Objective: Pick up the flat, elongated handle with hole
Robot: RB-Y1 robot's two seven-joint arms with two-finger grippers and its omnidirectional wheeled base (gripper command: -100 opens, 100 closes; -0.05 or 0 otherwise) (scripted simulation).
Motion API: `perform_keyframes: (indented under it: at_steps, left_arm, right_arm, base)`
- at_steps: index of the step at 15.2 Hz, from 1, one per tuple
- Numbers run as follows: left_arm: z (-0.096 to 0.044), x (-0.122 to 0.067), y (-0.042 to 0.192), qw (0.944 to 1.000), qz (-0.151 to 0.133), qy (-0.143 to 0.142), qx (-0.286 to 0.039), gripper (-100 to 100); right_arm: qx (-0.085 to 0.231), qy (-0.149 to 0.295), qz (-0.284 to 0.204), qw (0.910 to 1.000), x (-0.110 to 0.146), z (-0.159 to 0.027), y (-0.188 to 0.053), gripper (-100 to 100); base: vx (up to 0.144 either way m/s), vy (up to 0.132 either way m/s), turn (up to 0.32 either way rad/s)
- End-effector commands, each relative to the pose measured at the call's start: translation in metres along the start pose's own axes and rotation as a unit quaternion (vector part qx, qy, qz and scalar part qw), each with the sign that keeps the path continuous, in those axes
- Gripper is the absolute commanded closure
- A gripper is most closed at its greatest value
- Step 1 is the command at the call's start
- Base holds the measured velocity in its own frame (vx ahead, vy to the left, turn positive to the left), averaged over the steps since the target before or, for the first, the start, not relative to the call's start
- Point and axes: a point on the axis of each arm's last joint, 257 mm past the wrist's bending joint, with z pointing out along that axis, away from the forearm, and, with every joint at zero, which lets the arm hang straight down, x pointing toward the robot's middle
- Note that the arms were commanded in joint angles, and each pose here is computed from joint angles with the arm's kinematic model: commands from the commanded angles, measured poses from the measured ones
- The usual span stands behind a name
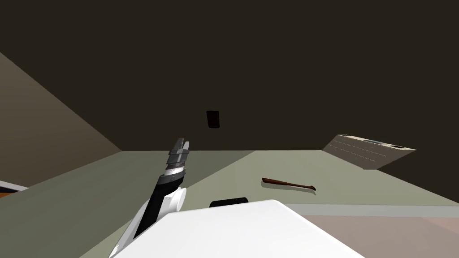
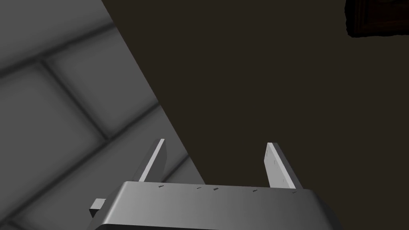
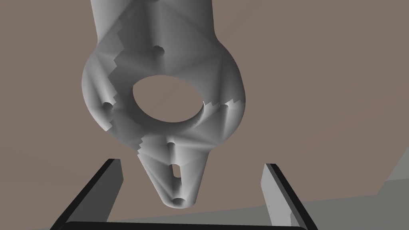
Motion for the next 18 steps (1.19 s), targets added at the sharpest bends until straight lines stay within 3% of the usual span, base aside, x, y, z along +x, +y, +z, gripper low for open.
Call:
perform_keyframes:
  at_steps: [1,6,10,11,18]
  left_arm:
    - [0.000,0.000,0.000,1.0000,0.000,0.000,0.000,0]
    - [0.000,0.000,0.000,1.0000,0.000,0.000,0.000,0]
    - [0.000,0.000,0.000,1.0000,0.000,0.000,0.000,0]
    - [0.000,0.000,0.000,1.0000,0.000,0.000,0.000,0]
    - [0.000,0.000,0.000,1.0000,0.000,0.000,0.000,0]
  right_arm:
    - [0.002,-0.006,0.011,0.9999,-0.002,0.000,-0.001,-100]
    - [0.014,0.000,0.007,0.9999,0.011,-0.001,-0.007,-100]
    - [0.015,-0.008,0.020,0.9997,0.007,-0.001,-0.007,-100]
    - [0.015,-0.008,0.020,0.9997,0.007,-0.001,-0.007,100]
    - [0.005,-0.014,0.021,0.9997,-0.005,-0.001,-0.003,100]
  base:
    - [-0.011,-0.009,0.032]
    - [-0.011,-0.006,0.064]
    - [-0.008,-0.006,0.036]
    - [0.000,0.000,0.000]
    - [0.008,0.004,-0.054]
